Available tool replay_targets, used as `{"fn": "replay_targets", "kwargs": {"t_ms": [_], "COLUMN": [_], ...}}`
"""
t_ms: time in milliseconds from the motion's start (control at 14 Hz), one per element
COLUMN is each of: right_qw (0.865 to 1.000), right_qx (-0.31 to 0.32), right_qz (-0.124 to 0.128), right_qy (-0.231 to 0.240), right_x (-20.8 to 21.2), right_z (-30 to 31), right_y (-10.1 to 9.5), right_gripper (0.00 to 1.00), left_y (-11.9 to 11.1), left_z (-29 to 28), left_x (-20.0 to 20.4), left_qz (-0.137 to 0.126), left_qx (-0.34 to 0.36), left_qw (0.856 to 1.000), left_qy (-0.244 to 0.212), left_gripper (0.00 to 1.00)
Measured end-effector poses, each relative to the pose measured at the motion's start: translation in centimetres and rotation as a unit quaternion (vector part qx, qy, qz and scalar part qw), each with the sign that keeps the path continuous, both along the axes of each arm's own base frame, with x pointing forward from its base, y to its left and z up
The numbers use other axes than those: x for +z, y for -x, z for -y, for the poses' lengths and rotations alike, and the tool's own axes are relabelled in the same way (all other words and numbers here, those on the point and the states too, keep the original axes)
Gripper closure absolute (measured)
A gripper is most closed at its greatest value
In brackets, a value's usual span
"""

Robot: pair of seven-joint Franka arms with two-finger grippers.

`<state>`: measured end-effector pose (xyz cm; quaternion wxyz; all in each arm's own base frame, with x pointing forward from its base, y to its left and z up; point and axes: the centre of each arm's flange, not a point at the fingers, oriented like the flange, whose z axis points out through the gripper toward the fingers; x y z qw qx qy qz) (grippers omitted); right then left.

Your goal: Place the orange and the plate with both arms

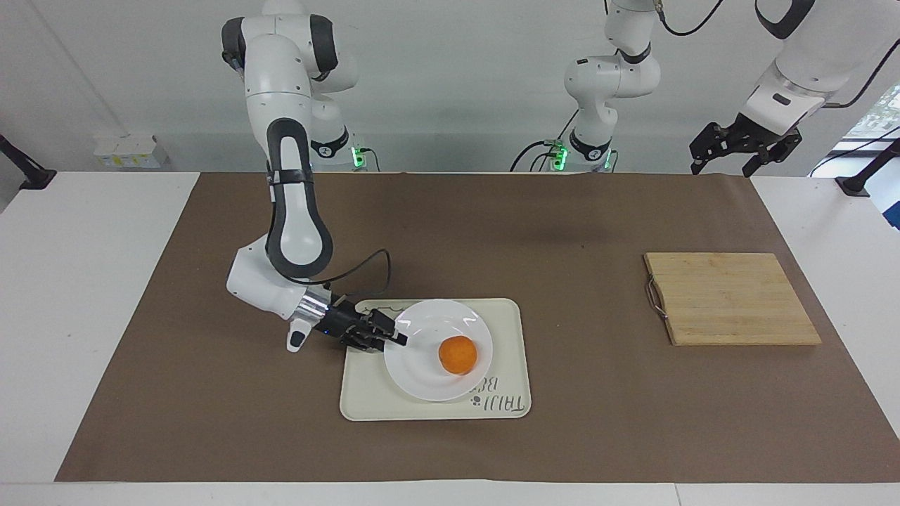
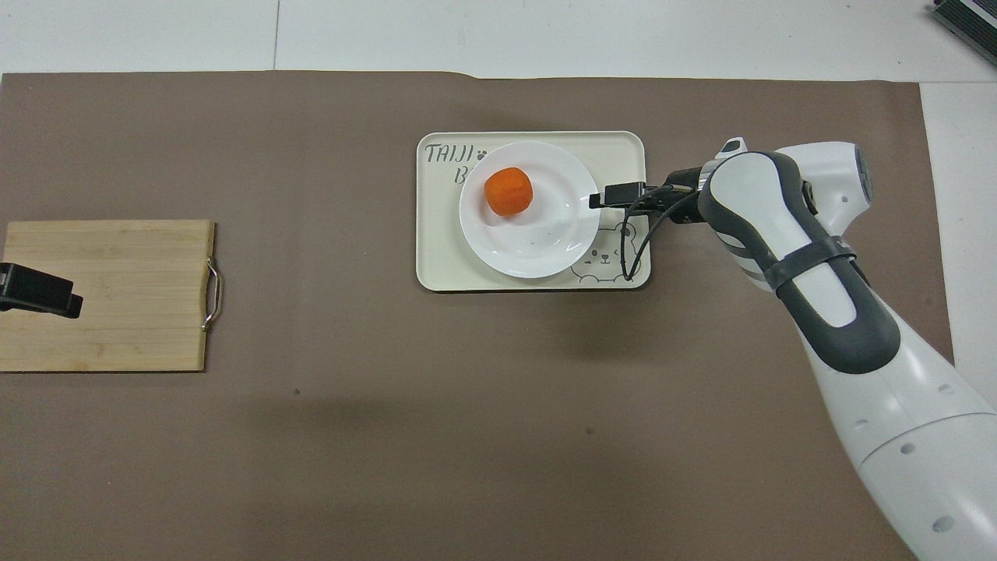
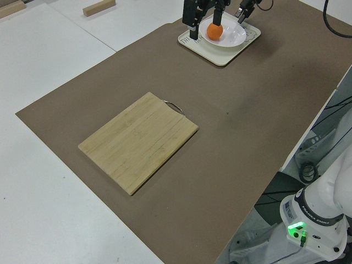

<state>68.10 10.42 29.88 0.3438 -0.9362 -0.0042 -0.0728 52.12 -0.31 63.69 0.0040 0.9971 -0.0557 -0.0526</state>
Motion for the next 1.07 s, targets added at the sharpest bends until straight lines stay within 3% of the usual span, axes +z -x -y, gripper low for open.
{"fn": "replay_targets", "kwargs": {"t_ms": [143, 287, 430, 717, 860, 1075], "right_qw": [1.0, 0.997, 0.987, 0.962, 0.954, 0.949], "right_qx": [0.004, 0.019, 0.051, 0.058, 0.054, 0.034], "right_qz": [0.016, 0.04, 0.068, 0.089, 0.08, 0.03], "right_qy": [0.019, 0.068, 0.138, 0.25, 0.285, 0.311], "right_x": [1.5, 3.0, 5.7, 11.3, 13.0, 14.9], "right_z": [0.9, 2.4, 3.6, 5.8, 6.3, 7.7], "right_y": [-0.2, -0.5, -0.7, -0.2, 0.3, 1.8], "right_gripper": [0.0, 0.0, 0.0, 0.0, 0.0, 0.0], "left_y": [0.0, 0.0, 0.0, 0.0, 0.0, 0.0], "left_z": [0.0, 0.0, 0.0, 0.0, 0.0, 0.0], "left_x": [0.0, 0.0, 0.0, 0.0, 0.0, 0.0], "left_qz": [0.0, 0.0, 0.0, 0.0, 0.0, 0.0], "left_qx": [0.0, 0.0, 0.0, 0.0, 0.0, 0.0], "left_qw": [1.0, 1.0, 1.0, 1.0, 1.0, 1.0], "left_qy": [0.0, 0.0, 0.0, 0.0, 0.0, 0.0], "left_gripper": [0.0, 0.0, 0.0, 0.0, 0.0, 0.0]}}
